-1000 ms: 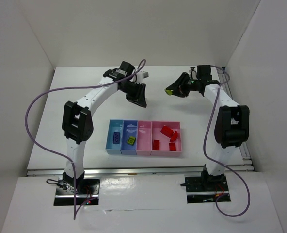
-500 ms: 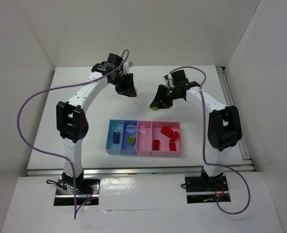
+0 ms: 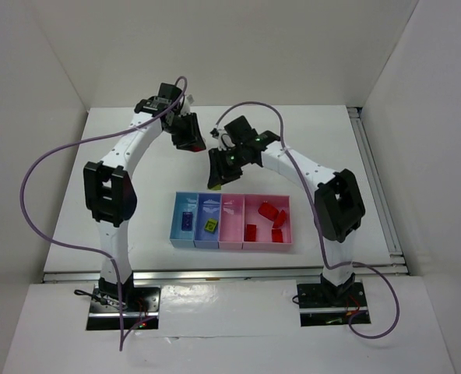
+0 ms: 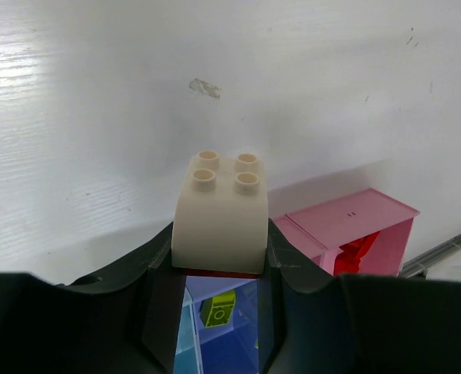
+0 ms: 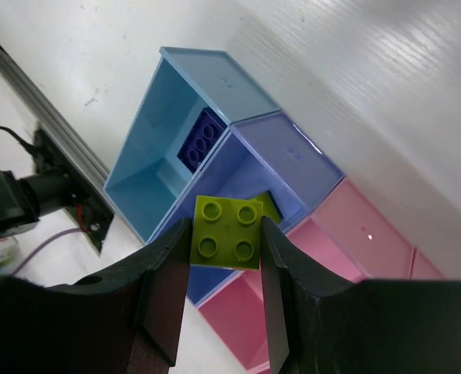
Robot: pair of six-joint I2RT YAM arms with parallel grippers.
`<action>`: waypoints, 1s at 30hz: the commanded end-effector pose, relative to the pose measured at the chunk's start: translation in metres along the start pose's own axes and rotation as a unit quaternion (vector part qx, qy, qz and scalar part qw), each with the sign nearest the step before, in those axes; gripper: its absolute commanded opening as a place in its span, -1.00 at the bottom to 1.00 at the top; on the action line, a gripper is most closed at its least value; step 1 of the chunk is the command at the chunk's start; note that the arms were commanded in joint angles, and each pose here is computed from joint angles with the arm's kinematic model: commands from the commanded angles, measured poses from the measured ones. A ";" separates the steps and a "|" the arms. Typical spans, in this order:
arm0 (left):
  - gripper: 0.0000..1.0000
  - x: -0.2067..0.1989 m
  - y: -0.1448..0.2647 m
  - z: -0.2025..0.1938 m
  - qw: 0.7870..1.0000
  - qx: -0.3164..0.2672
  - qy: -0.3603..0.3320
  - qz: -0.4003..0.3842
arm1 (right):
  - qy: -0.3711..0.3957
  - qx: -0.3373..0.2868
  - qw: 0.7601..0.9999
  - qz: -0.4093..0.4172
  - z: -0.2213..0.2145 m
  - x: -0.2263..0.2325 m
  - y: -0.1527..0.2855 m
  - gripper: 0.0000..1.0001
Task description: Sort the legos into containers by color
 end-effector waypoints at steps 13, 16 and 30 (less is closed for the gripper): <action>-1.00 -0.006 0.021 0.030 0.998 -0.020 0.033 -0.046 | 0.064 0.048 0.996 -0.045 -0.015 0.013 -0.008 0.48; -1.00 -0.008 0.022 0.028 0.998 -0.015 0.028 -0.053 | 0.053 0.008 0.997 -0.059 -0.002 0.010 0.013 0.29; -1.00 -0.087 0.024 -0.021 0.937 0.109 -0.140 -0.301 | -0.150 -0.145 0.974 0.092 0.053 -0.052 0.108 0.35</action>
Point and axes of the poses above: each gripper's point midway between its finger pads, its own y axis back along the fingers, its own x axis along the line the jaws close on, z = x × y, the point moved 3 cm from there along y, back along the fingers, and after that the axes turned 10 degrees about y, right-handed, at the moved point
